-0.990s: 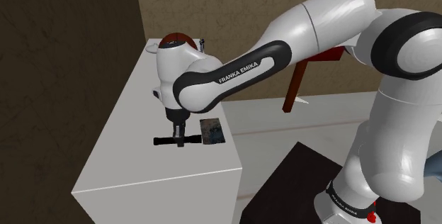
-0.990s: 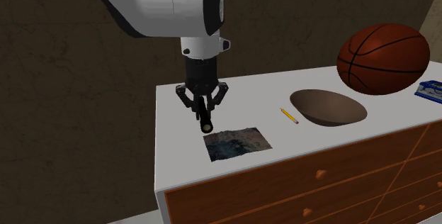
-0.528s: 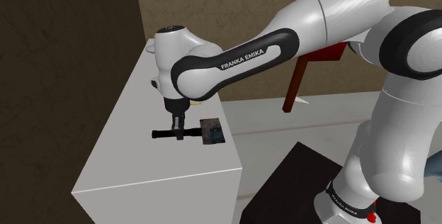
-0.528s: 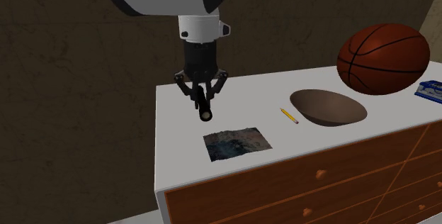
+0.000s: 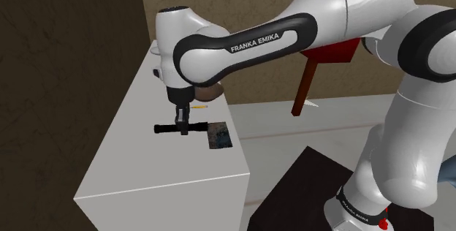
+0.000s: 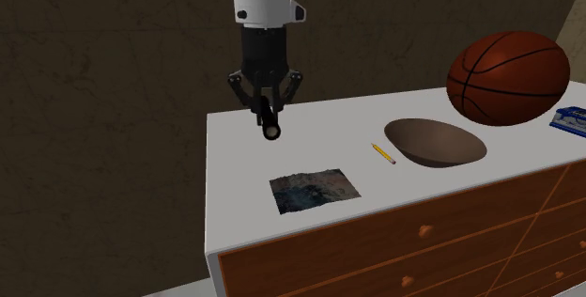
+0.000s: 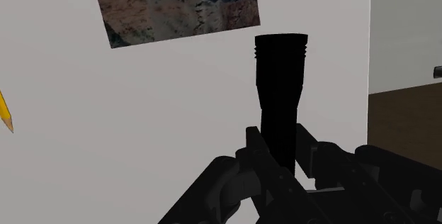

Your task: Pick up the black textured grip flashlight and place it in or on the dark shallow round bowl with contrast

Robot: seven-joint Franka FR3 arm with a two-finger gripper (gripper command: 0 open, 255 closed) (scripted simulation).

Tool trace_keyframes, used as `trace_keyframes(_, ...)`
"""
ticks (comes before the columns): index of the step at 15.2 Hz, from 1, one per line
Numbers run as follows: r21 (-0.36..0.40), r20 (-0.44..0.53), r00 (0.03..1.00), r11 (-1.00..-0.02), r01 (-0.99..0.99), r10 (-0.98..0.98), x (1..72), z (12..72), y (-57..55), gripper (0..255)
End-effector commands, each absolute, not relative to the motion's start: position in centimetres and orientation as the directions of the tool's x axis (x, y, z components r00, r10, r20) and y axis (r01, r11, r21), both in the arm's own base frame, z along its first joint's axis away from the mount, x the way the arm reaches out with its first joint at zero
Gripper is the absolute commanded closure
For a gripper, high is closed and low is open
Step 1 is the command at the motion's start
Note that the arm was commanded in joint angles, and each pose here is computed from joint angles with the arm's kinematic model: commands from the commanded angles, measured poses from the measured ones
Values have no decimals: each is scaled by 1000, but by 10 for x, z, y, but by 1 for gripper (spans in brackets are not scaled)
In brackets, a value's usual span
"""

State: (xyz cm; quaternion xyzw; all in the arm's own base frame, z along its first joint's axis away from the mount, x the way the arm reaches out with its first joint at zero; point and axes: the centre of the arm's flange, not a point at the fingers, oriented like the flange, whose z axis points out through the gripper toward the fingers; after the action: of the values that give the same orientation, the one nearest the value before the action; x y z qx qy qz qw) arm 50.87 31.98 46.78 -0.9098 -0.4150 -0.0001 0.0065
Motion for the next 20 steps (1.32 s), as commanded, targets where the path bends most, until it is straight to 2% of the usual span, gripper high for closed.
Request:
trace_keyframes(1,-12,5,655,-655,755,755,508,478,320,255)
trace_keyframes(5,-12,5,655,-655,755,755,508,498,320,255)
trace_keyframes(20,-12,5,655,-655,755,755,628,496,162,255)
